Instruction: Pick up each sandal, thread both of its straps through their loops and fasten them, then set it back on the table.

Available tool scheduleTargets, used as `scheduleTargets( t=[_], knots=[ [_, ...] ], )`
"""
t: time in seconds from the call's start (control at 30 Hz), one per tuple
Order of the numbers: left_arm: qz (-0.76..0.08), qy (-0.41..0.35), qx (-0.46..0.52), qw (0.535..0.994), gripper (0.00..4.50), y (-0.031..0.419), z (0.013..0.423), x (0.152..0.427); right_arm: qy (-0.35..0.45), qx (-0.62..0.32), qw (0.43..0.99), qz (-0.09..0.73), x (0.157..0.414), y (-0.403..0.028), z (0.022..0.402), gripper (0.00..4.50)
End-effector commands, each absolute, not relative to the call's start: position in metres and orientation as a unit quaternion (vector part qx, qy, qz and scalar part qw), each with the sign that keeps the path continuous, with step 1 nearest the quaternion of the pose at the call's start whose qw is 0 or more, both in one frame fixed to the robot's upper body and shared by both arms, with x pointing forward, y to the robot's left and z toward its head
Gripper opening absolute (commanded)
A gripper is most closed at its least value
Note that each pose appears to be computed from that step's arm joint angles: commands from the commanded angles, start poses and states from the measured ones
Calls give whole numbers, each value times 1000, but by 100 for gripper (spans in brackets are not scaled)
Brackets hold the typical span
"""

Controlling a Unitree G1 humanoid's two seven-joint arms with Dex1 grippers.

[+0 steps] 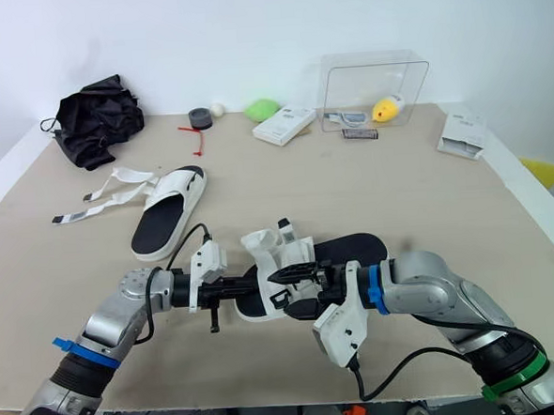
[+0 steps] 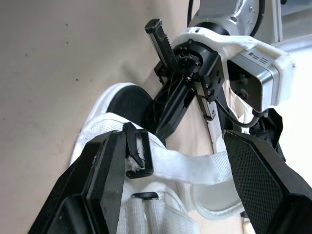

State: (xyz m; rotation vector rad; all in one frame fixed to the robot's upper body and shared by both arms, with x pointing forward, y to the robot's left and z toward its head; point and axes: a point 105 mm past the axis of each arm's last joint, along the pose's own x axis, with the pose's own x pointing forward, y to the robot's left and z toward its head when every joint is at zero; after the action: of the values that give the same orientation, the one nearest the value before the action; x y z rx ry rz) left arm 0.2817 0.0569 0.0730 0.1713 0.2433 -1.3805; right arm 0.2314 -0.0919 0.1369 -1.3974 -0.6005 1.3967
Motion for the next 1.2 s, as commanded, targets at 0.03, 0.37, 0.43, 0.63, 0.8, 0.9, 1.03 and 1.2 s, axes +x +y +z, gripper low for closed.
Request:
scheduleTargets(
  t=[0.03, 0.37, 0.43, 0.63, 0.8, 0.9, 1.03, 1.2],
  knots=[
    [-619, 219, 79, 750, 0, 71, 23, 266, -260, -582, 501, 585, 226, -91, 139, 345],
    [-619, 218, 79, 750, 0, 70, 24, 266, -268, -589, 505, 571, 239, -83, 145, 345],
    [-619, 218, 79, 750, 0, 70, 24, 266, -268, -590, 505, 570, 241, -81, 145, 345],
    [-617, 219, 77, 752, 0, 70, 23, 266, -258, -586, 498, 585, 233, -85, 136, 345],
    [-618, 219, 77, 752, 0, 70, 23, 266, -258, -592, 497, 579, 238, -84, 135, 345],
    [-618, 218, 77, 752, 0, 70, 24, 266, -258, -594, 500, 574, 242, -84, 135, 345],
    [-617, 219, 77, 752, 0, 70, 24, 267, -259, -598, 500, 570, 247, -83, 134, 295],
    [-616, 218, 77, 753, 0, 70, 24, 267, -263, -597, 501, 570, 246, -83, 131, 90]
  ],
)
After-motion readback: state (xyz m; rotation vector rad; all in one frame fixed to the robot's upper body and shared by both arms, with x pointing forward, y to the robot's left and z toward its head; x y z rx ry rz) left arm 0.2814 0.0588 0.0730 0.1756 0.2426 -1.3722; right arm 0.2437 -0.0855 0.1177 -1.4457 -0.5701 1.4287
